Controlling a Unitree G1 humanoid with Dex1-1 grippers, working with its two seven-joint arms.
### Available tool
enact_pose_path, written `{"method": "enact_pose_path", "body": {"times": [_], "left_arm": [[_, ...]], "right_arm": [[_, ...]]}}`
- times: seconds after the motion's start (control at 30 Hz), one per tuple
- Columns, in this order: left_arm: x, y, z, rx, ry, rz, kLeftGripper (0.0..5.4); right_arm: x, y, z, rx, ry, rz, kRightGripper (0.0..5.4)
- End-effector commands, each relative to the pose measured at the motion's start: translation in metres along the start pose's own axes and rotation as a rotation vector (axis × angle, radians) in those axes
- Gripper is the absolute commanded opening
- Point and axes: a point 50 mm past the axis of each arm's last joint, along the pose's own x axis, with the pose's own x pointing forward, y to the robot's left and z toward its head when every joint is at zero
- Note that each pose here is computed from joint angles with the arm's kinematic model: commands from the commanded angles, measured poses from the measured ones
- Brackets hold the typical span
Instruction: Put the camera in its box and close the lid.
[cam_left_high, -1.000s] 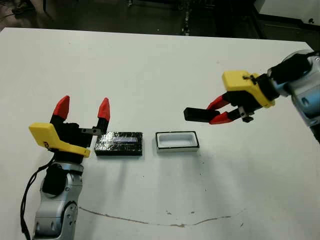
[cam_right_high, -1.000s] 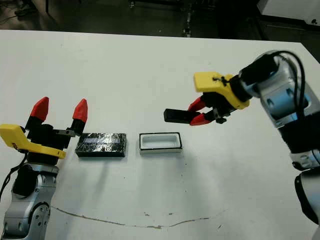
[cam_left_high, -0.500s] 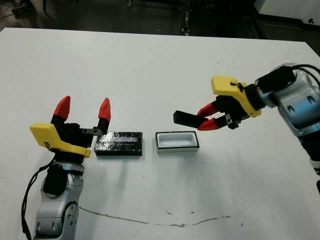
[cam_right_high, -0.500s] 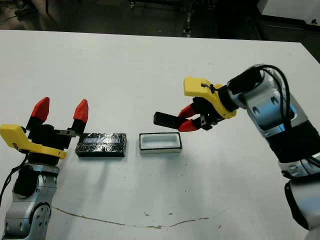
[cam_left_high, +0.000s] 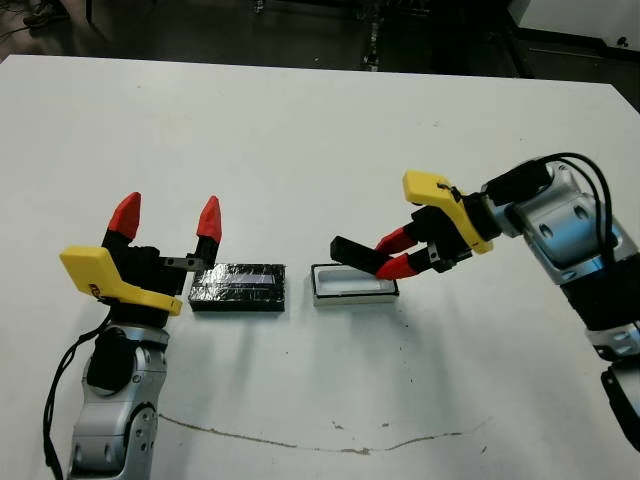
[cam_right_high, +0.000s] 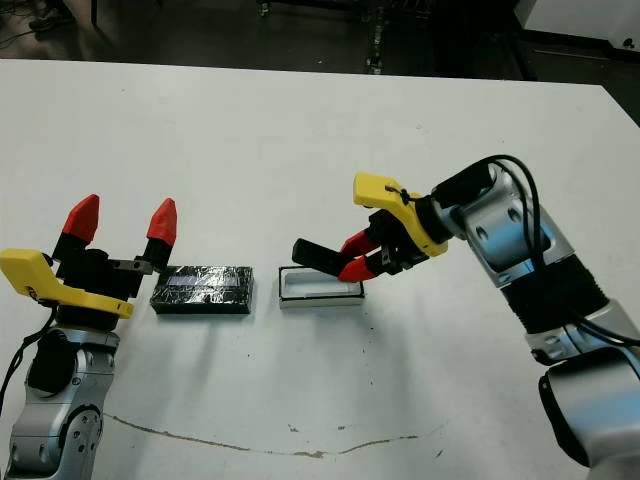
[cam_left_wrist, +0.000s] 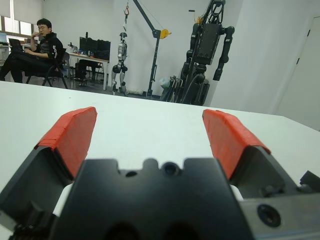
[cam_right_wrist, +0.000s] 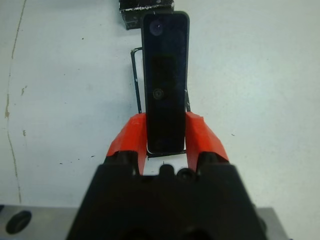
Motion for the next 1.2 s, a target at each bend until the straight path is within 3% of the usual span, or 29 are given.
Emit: {"method": "enact_pose_path", "body": {"times": [0.03,1.2], "left_arm": [[-0.0019,0.002,-0.0011,0.018,0.013,0.01,5.4],[-0.0024,0.0025,-0.0022,0.011,0.011,0.018,5.4]], "right_arm": [[0.0032,-0.0015,-0.0026,-0.002,-0.033,-0.005,1.68],[0.0105,-0.0014,-0.0079,-0.062,0.017,-0.005,1.68]]}}
